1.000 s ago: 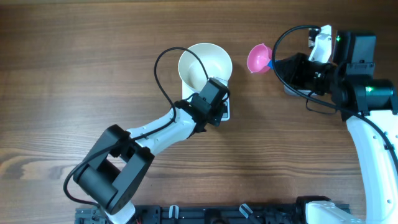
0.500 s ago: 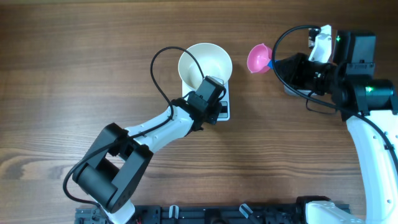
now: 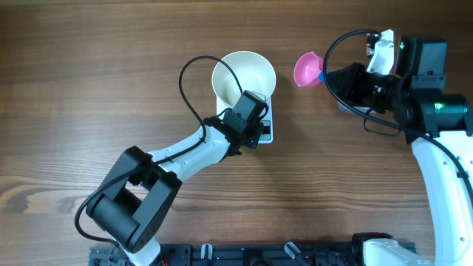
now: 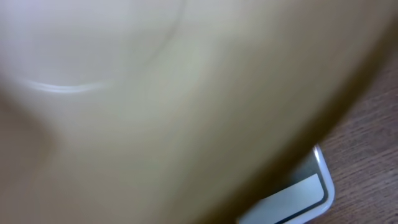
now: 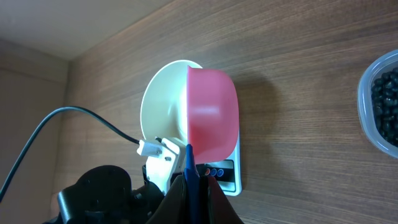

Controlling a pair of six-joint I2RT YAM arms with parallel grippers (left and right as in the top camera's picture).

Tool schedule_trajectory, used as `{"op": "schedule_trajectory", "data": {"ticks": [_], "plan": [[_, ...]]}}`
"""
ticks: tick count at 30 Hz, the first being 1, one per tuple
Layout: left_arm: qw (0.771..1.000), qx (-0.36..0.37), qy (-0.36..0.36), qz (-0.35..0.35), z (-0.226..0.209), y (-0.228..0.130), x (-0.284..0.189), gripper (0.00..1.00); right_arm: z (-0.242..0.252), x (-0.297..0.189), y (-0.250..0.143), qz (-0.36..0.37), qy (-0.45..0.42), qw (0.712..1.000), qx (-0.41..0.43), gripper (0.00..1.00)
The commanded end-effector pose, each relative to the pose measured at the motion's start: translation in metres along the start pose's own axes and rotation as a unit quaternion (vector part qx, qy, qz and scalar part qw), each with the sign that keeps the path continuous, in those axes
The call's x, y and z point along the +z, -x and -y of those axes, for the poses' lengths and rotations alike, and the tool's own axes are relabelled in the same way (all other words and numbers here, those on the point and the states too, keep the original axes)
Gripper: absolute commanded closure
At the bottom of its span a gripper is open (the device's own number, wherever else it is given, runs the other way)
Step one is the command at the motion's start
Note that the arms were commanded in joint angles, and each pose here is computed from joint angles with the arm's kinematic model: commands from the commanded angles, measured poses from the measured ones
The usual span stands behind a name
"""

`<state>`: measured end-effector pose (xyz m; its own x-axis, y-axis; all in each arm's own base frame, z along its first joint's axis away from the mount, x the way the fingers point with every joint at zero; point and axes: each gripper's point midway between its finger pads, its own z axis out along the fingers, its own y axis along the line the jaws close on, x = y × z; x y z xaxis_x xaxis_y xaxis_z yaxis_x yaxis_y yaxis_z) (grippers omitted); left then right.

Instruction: Scoop item into bowl and weigh 150g on scale

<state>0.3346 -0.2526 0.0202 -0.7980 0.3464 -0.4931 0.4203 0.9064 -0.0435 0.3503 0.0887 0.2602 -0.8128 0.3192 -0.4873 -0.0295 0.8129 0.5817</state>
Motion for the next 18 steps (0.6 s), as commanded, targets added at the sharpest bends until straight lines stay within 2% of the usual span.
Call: {"op": "schedule_trajectory", "data": {"ticks": [1,18], "plan": [[1.0,0.01,-0.008,-0.025,0.0005,-0.016,0.0067,0.96,-0.0054,-0.0085,0.0061,0.016,0.001,1.0,-0.016,0.96],[0.999,0.018,-0.018,-0.033,0.0035,-0.021,0.0095,0.96,-0.0054,-0.0085,0.0061,0.016,0.001,1.0,-0.017,0.96]]}}
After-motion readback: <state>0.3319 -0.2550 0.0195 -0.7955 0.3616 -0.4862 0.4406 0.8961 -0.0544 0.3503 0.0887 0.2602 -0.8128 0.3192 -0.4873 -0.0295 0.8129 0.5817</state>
